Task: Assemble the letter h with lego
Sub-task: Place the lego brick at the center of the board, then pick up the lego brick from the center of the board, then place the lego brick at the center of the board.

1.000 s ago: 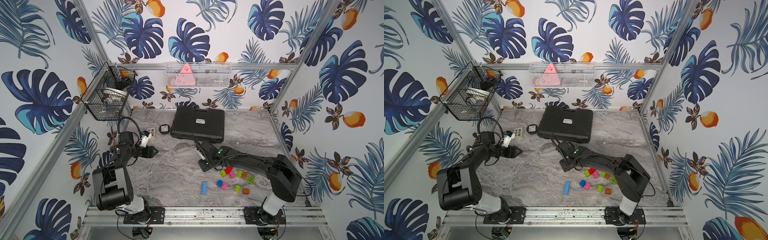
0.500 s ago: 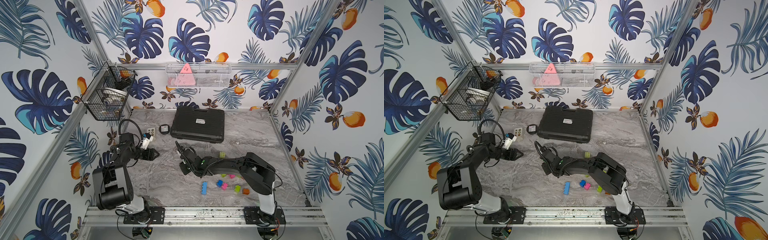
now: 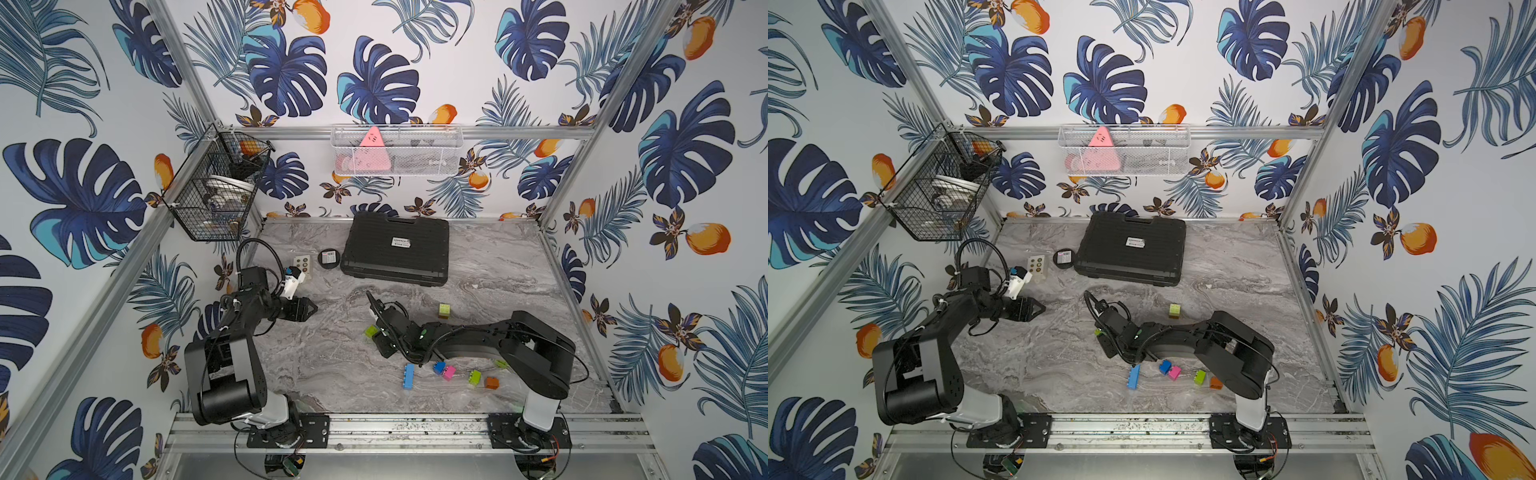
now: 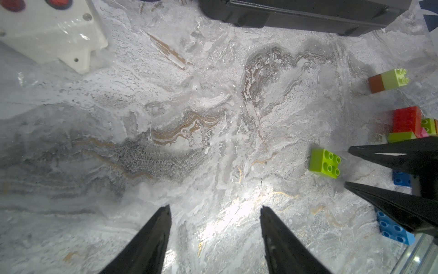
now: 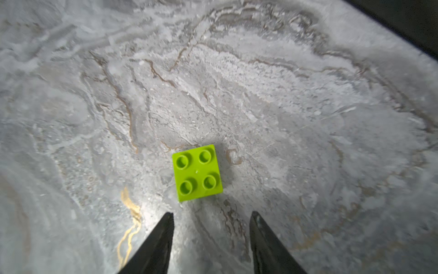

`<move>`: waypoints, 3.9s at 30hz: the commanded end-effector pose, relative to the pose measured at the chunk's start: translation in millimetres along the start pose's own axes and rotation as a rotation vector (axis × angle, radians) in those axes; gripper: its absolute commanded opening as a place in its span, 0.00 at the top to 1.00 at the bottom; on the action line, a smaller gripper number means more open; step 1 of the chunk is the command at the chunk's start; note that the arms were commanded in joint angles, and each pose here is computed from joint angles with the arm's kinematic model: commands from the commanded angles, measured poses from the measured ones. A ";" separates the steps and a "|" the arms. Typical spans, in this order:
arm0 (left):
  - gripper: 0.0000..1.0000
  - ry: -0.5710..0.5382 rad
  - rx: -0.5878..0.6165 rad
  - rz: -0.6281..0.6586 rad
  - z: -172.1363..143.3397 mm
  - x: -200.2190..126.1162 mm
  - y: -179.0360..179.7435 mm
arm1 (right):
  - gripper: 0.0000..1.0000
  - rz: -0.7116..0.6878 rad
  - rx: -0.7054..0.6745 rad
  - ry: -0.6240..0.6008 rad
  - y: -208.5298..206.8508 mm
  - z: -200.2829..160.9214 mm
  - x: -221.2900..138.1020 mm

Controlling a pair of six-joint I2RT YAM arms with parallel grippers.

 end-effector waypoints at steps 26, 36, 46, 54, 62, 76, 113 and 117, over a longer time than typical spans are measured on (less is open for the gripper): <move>0.34 -0.048 0.022 0.001 1.0 -8.4 -8.1 | 0.37 -0.547 1.137 0.261 -117.5 -31.0 -100.3; 0.34 -0.053 0.028 -0.005 1.0 -9.4 -9.7 | 0.35 -0.651 1.390 0.133 -122.8 -44.2 -93.3; 0.34 -0.052 0.027 -0.006 1.1 -9.2 -9.5 | 0.38 -0.657 1.406 0.181 -118.4 -59.1 -80.5; 0.37 -0.054 0.032 -0.017 1.0 -9.6 -11.0 | 0.48 -0.663 1.383 0.209 -118.8 -59.7 -66.1; 0.42 -0.053 0.037 -0.029 0.6 -9.9 -12.3 | 0.64 -0.585 1.301 0.210 -106.6 -40.6 -63.4; 0.35 -0.265 0.355 -0.323 35.1 -38.0 -76.7 | 0.64 -0.025 1.156 0.229 -51.6 48.3 -47.0; 0.35 -0.101 0.327 -0.271 13.6 0.2 -79.2 | 0.51 -0.121 0.889 0.662 -72.8 11.4 7.2; 0.34 -0.093 0.310 -0.215 11.4 1.6 -70.5 | 0.47 -0.169 0.765 0.585 -73.8 18.2 -20.6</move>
Point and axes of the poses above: each gripper's point midway between its finger pads, its own x axis out along the fingers, its own y axis along the line the jaws close on, z = x × y, the point moved 8 cm from there along -x, back along the fingers, and after that the axes turned 3 degrees about x, right-handed, at the moved point
